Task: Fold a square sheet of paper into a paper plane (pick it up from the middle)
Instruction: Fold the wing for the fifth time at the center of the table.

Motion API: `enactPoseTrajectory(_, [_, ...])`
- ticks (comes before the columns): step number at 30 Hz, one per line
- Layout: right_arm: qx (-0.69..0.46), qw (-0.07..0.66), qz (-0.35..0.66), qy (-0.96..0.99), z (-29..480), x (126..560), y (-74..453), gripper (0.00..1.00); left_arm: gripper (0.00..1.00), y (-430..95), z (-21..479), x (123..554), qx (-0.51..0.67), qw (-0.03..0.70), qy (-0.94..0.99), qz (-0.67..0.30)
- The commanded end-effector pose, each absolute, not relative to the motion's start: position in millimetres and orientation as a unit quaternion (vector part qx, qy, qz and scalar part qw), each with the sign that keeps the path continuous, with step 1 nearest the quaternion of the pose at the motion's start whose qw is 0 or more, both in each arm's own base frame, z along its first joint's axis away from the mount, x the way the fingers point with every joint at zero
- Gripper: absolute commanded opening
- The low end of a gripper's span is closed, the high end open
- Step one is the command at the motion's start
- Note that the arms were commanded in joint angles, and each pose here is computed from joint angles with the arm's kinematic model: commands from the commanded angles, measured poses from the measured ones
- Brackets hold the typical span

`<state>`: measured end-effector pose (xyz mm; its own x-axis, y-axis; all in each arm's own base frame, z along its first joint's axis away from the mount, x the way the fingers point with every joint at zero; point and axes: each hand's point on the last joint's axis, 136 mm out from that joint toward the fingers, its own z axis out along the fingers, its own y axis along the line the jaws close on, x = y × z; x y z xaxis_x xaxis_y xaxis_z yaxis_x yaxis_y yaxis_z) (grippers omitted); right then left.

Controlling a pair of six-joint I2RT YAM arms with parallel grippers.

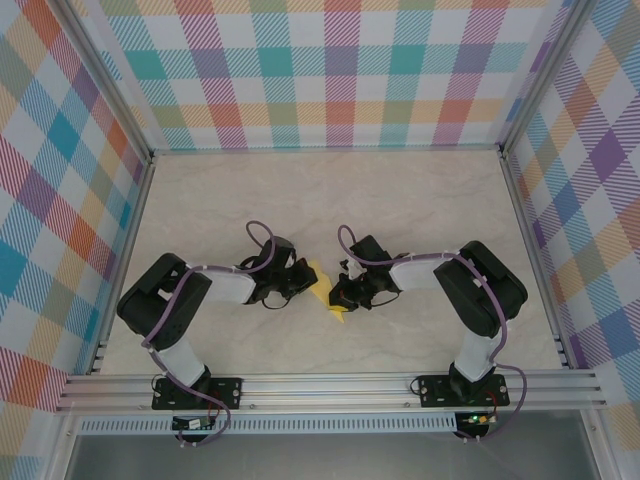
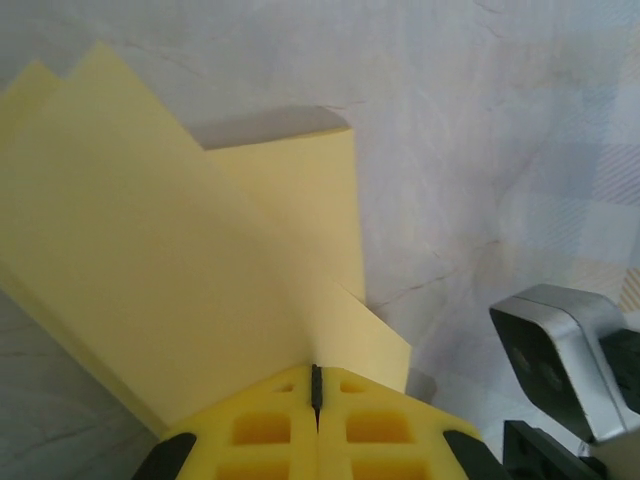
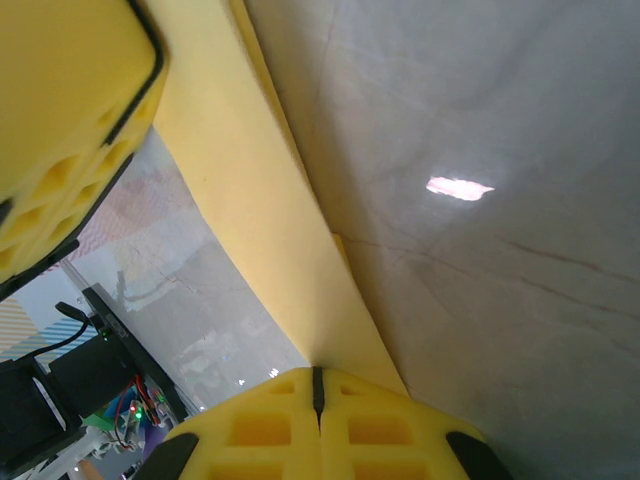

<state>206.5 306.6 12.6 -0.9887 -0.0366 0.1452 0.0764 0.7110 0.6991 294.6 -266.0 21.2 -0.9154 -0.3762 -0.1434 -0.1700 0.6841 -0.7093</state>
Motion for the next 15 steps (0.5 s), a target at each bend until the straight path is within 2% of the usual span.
enactPoseTrajectory(1, [-0.029,0.073,-0.304,-0.949,-18,200,283,0.04,0.0,-257,1,294,-0.17,0.131,0.918,-0.333])
enactPoseTrajectory(15, [0.02,0.021,-0.384,-0.923,39,233,324,0.05,0.0,-252,-10,287,-0.188,0.117,0.919,-0.327])
